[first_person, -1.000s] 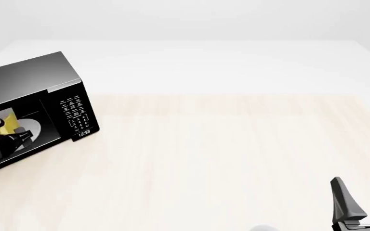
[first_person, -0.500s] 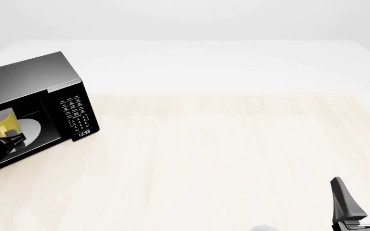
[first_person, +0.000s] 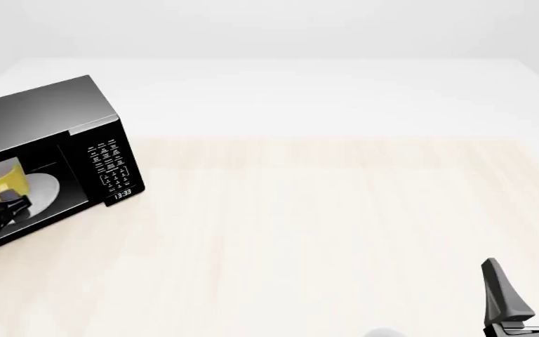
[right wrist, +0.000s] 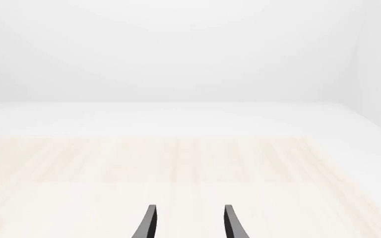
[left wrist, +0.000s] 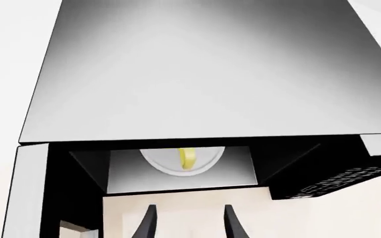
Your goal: Put the yellow and white mug in the microwave and close it.
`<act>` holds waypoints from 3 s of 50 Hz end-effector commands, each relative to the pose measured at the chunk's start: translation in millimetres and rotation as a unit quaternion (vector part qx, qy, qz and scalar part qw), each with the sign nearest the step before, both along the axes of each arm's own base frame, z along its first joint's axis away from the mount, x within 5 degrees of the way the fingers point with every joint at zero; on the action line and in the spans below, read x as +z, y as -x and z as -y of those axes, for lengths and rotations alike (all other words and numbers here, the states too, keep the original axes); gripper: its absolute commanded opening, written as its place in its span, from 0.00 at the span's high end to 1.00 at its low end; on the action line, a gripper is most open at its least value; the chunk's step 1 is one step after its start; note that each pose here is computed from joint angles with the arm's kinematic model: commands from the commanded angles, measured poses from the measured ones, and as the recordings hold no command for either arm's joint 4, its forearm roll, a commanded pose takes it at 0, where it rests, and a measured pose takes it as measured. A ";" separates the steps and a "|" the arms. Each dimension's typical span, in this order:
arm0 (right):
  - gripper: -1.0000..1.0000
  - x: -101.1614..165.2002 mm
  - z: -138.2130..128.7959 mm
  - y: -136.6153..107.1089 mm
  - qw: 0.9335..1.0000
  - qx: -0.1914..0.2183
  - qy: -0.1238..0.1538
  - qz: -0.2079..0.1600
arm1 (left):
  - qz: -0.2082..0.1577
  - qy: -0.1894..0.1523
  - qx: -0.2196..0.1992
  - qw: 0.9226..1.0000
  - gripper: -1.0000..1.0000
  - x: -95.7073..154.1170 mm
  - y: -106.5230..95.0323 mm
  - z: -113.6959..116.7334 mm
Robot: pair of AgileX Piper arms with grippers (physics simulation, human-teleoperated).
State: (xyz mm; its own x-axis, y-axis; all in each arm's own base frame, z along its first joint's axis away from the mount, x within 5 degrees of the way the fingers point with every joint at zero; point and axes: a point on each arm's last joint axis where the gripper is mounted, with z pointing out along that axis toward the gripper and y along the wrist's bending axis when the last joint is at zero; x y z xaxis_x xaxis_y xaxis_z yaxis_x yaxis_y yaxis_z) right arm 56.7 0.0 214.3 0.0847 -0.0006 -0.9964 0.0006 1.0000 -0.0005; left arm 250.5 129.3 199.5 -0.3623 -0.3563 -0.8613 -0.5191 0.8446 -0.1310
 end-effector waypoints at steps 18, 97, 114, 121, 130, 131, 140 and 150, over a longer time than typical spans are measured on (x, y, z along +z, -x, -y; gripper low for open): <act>0.00 0.0 0.0 0.0 1.000 0.000 0.000 0.000 | 0.036 -0.013 -0.008 0.999 0.00 40.7 44.8 28.4; 0.00 0.0 0.0 0.0 1.000 0.000 0.000 0.000 | 0.158 -0.087 0.034 0.983 0.00 232.6 163.8 76.7; 0.00 0.0 0.0 0.0 1.000 0.000 0.000 0.000 | 0.144 -0.092 0.110 0.979 0.00 238.5 171.0 62.6; 0.00 0.0 0.0 0.0 1.000 0.000 0.000 0.000 | 0.137 -0.094 0.144 0.975 0.00 237.9 172.9 54.4; 0.00 0.0 0.0 0.0 1.000 0.000 0.000 0.000 | 0.129 -0.090 0.185 0.970 0.00 235.3 176.7 45.8; 0.00 0.0 0.0 0.0 1.000 0.000 0.000 0.000 | 0.127 -0.088 0.189 0.970 0.00 234.5 176.7 44.3; 0.00 0.0 0.0 0.0 1.000 0.000 0.000 0.000 | 0.122 -0.079 0.222 0.964 0.00 230.6 177.8 34.6; 0.00 0.0 0.0 0.0 1.000 0.000 0.000 0.000 | 0.123 -0.075 0.236 0.961 0.00 229.9 178.6 30.9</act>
State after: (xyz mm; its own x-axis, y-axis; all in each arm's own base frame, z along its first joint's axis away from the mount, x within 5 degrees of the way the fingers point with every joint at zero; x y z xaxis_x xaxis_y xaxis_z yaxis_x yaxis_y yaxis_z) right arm 56.7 0.0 214.3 0.0847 -0.0005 -0.9964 0.0006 1.0000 -0.0005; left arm 73.7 92.4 430.5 0.0111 -0.2827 -0.9591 -0.7937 0.5809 -0.1805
